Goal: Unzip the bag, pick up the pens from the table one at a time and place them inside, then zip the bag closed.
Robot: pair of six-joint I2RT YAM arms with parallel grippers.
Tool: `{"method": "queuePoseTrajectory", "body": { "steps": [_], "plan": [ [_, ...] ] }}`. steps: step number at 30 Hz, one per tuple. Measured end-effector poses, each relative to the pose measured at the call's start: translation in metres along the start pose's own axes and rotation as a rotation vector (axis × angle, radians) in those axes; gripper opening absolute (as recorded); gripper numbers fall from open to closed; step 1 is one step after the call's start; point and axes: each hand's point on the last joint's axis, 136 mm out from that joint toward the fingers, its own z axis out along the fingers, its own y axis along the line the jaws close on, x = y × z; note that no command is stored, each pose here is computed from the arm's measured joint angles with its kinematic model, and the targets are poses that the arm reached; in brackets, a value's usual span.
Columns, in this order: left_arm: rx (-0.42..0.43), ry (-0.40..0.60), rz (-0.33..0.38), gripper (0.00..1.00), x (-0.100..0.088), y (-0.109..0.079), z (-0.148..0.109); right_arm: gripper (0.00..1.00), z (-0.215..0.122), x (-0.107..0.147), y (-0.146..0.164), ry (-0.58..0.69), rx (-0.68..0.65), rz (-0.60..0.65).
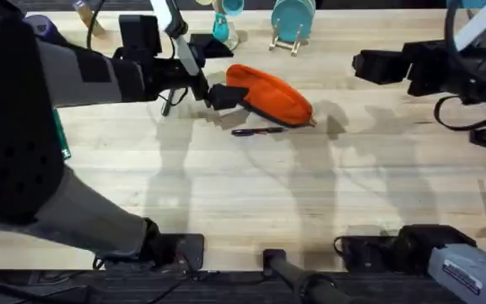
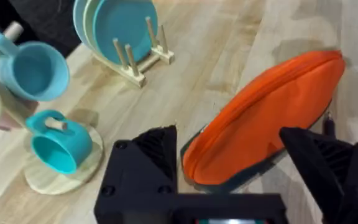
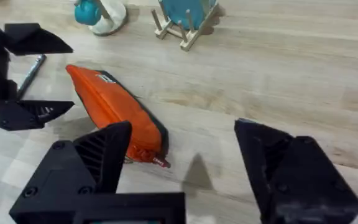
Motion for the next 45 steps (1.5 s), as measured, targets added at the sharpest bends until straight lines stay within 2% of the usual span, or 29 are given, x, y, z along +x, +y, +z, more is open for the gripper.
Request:
{"method": "queuePoseTrajectory", "body": {
  "steps": [4, 10, 20, 23, 24, 28, 32, 36, 45],
  "plan": [
    [0.018, 0.009, -0.031, 0.993, 0.013, -0.002, 0.005, 0.996, 0.000, 0.003, 0.000, 0.013, 0.000, 0.004],
    [0.051, -0.004, -0.052, 0.993, 0.022, -0.006, 0.010, 0.996, 0.000, 0.005, 0.000, 0.021, 0.000, 0.007],
    [0.069, -0.018, -0.056, 0.995, 0.021, -0.009, 0.010, 0.996, 0.000, 0.005, 0.000, 0.021, 0.000, 0.007],
    [0.073, -0.021, -0.056, 0.962, 0.021, -0.010, 0.010, 0.996, 0.000, 0.005, 0.000, 0.022, 0.000, 0.007],
    [0.074, -0.022, -0.057, 0.928, 0.020, -0.010, 0.010, 0.996, 0.000, 0.005, 0.000, 0.022, 0.000, 0.007],
    [0.062, -0.022, -0.049, 0.613, 0.020, -0.006, 0.009, 0.996, 0.000, 0.005, 0.000, 0.021, 0.000, 0.007],
    [0.059, -0.022, -0.050, 0.431, 0.020, -0.004, 0.008, 0.996, 0.000, 0.005, 0.000, 0.022, 0.000, 0.007],
    [0.068, -0.028, -0.052, 0.070, 0.019, -0.006, 0.008, 0.996, 0.000, 0.005, 0.000, 0.021, 0.000, 0.007],
    [0.072, -0.029, -0.052, 0.045, 0.018, -0.007, 0.009, 0.996, 0.000, 0.005, 0.000, 0.021, 0.000, 0.007]
  ]
}}
